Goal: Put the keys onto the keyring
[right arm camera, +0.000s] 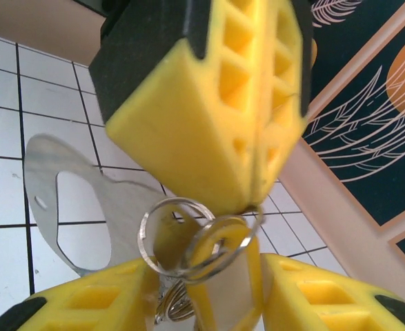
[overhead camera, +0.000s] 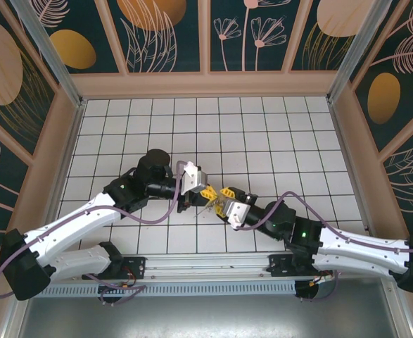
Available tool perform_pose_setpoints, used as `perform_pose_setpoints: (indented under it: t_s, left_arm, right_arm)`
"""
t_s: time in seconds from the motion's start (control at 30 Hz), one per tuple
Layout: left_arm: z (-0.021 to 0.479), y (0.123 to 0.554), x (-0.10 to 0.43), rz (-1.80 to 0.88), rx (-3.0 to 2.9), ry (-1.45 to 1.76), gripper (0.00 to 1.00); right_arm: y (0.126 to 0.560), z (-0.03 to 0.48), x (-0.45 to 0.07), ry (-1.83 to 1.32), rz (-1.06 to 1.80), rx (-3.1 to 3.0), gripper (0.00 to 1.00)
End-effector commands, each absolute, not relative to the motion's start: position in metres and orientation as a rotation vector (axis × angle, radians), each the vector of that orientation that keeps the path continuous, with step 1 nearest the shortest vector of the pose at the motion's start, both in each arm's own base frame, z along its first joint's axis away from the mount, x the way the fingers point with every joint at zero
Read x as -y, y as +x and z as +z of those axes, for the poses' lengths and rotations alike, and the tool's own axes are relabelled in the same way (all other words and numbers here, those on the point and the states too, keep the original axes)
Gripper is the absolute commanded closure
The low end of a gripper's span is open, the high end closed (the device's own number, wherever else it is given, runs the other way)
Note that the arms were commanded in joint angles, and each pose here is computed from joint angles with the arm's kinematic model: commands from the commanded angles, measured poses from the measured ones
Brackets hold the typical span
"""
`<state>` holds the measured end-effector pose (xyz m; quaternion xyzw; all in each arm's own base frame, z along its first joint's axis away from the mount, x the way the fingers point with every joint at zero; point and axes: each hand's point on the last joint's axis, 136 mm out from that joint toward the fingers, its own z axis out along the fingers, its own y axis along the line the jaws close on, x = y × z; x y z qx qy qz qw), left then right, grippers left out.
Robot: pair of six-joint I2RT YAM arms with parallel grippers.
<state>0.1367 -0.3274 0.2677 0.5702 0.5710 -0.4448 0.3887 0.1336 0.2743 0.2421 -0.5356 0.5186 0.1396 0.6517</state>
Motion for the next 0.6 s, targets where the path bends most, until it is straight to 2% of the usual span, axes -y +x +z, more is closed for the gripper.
perform_pose_setpoints:
  t_s: [0.0,0.4,0.47,0.57]
  left_arm:
    - [0.287,0.128,0.323,-1.145,-1.379,1.466,1.0]
    - [0.284,0.131,0.321,-1.151,-1.41,1.402,1.0]
    - [0.277,0.145,0.319,-1.089,-1.473,1.333,1.0]
    - [0.268,0.162,0.312,-1.027,-1.565,1.201,1.0]
  right_arm:
    - [0.126,0.258,-0.273,-1.19,0.356,-1.114,0.58]
    - [0.133,0.258,-0.268,-1.141,0.353,-1.166,0.64]
    - [0.138,0.261,-0.265,-1.102,0.352,-1.19,0.63]
    - [0.151,0.264,-0.259,-1.016,0.395,-1.268,0.56]
